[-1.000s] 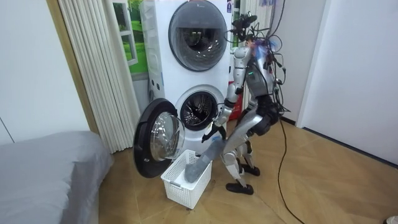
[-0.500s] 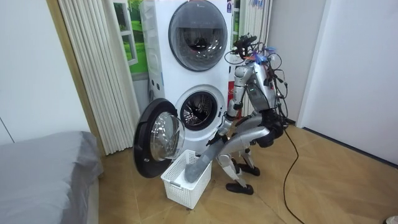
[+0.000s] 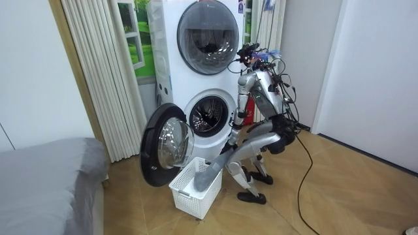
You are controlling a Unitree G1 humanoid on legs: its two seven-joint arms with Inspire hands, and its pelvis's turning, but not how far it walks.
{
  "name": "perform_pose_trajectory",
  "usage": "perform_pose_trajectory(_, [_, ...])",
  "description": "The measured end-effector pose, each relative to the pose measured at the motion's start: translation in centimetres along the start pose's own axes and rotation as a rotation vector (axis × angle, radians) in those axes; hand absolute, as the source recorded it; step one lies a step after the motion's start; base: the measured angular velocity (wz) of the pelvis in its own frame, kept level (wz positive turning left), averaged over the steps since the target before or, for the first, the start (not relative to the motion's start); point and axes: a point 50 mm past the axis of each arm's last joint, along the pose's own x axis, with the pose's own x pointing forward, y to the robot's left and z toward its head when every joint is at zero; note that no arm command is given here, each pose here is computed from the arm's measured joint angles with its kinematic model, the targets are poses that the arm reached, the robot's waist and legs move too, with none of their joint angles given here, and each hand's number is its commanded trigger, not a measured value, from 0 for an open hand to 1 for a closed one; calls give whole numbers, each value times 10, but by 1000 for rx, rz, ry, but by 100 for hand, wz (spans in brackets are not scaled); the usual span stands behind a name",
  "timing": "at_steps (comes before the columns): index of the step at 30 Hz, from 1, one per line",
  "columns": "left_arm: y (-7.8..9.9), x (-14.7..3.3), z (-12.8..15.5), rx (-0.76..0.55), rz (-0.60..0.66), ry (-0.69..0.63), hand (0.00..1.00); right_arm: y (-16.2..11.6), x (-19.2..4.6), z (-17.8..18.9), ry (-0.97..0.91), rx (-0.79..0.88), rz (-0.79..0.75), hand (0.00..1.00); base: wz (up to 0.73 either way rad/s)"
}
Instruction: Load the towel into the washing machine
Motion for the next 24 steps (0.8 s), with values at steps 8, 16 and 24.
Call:
perform_pose_trajectory(8, [6,-2,-16,75,-42,17,100,1,1,1,7,-17,3,0,-2])
perform_pose_trajectory(16, [7,-2,-20,161,-59,17,100,4,-1,-3,12,-22,15,0,-4])
perform_pose_trajectory(24, [1,-2,-16,246,-87,-6,100,1,-2,-3,20,-27,9,0,0])
